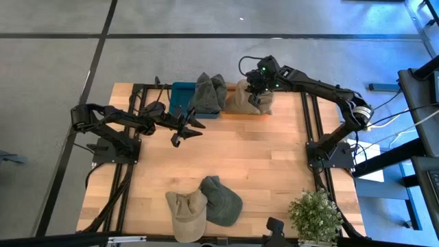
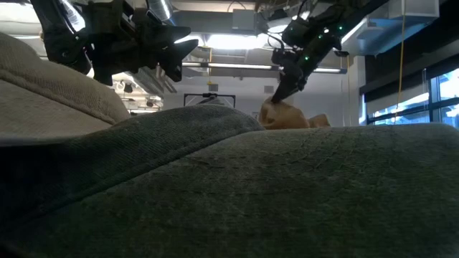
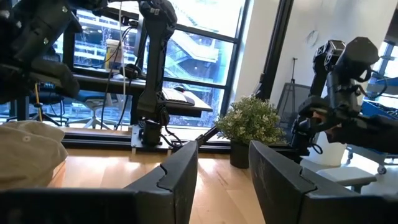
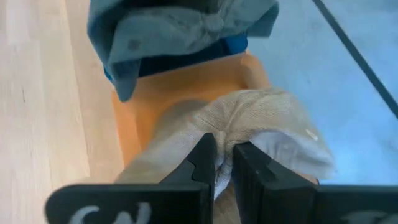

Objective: Pick & Place hat
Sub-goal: Put the top brown cap into the orange bin, then put the brown cap into the orange bin

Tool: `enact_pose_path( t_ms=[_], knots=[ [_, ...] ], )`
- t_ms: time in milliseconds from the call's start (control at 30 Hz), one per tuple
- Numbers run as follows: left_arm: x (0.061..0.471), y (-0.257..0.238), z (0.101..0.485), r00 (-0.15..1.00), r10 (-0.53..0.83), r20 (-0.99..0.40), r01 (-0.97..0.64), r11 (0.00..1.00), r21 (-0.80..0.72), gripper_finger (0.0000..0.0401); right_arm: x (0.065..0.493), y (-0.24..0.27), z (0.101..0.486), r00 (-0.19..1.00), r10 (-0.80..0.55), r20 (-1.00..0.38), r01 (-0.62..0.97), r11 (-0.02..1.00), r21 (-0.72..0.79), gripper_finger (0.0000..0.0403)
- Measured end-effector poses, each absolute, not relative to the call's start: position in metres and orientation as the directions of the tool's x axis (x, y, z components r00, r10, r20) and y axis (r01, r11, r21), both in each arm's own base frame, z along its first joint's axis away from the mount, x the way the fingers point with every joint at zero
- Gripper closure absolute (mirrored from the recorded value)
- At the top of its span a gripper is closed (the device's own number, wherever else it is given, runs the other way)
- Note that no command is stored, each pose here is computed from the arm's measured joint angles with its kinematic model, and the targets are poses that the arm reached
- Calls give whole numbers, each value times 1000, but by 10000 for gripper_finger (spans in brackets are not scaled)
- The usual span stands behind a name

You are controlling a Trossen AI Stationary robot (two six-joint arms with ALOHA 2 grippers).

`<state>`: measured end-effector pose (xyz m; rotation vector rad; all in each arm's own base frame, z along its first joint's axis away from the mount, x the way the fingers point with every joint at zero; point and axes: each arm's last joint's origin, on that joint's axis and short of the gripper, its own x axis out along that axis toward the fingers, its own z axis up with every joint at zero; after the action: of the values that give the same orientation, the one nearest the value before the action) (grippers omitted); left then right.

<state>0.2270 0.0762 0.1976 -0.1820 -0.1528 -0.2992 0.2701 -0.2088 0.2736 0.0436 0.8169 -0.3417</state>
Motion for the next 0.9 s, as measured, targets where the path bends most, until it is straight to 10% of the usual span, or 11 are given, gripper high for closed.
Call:
enact_pose_path(
  t_ms=[367, 900],
  knots=[
    [227, 76, 198, 944, -278, 176, 306, 939, -155, 263, 264, -214, 269, 435, -486, -758, 447, 847, -287, 352],
    [227, 76, 198, 944, -278, 176, 305, 940, -155, 261, 259, -213, 294, 377, -556, -741, 499, 796, -343, 204]
  ],
)
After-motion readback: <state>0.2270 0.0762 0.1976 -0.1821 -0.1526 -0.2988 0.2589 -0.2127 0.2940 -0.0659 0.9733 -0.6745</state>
